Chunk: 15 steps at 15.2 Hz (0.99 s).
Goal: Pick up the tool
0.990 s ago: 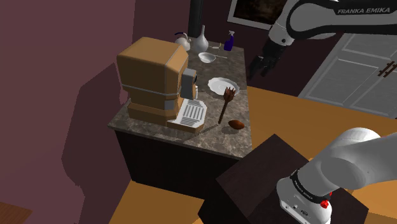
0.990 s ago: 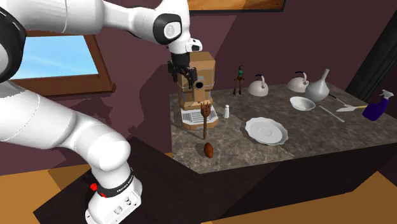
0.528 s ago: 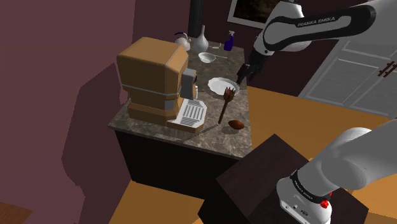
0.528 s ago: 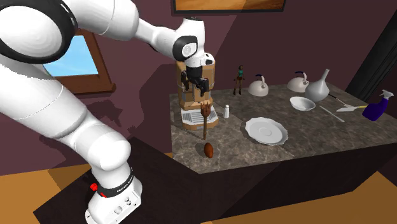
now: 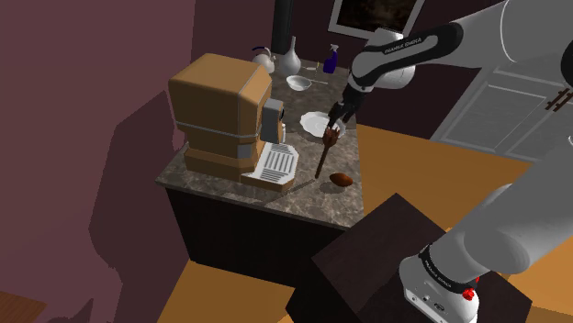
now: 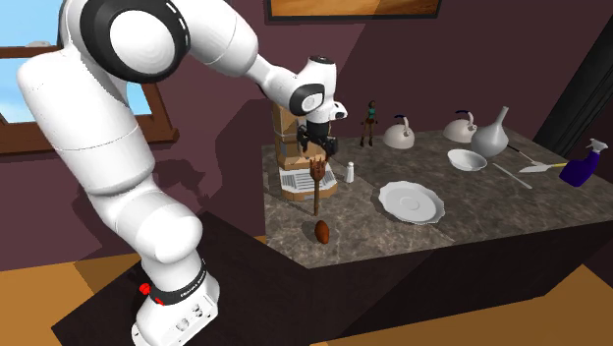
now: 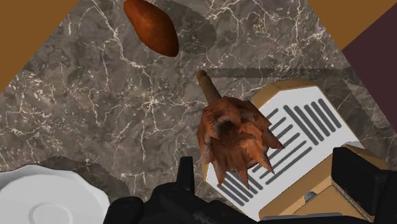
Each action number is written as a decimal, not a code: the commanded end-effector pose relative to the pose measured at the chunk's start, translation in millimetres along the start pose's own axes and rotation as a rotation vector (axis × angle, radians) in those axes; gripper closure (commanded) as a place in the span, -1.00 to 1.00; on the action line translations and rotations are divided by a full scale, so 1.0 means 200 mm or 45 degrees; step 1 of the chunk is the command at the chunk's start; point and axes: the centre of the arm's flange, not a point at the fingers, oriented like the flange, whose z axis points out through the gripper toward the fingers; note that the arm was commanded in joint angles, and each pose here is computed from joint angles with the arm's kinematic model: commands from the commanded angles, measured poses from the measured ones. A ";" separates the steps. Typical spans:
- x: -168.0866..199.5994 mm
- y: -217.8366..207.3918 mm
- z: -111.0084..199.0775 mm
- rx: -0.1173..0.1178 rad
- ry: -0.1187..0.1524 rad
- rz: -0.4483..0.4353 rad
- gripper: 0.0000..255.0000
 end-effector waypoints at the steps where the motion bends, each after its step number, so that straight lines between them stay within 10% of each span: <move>1: 0.04 0.01 0.08 0.002 0.002 -0.009 -1.00; 9: 0.02 0.03 0.25 0.002 0.002 -0.009 -1.00; 10: 0.02 0.03 0.25 0.002 0.002 -0.009 1.00; 15: 0.02 0.03 0.25 0.002 0.002 -0.009 1.00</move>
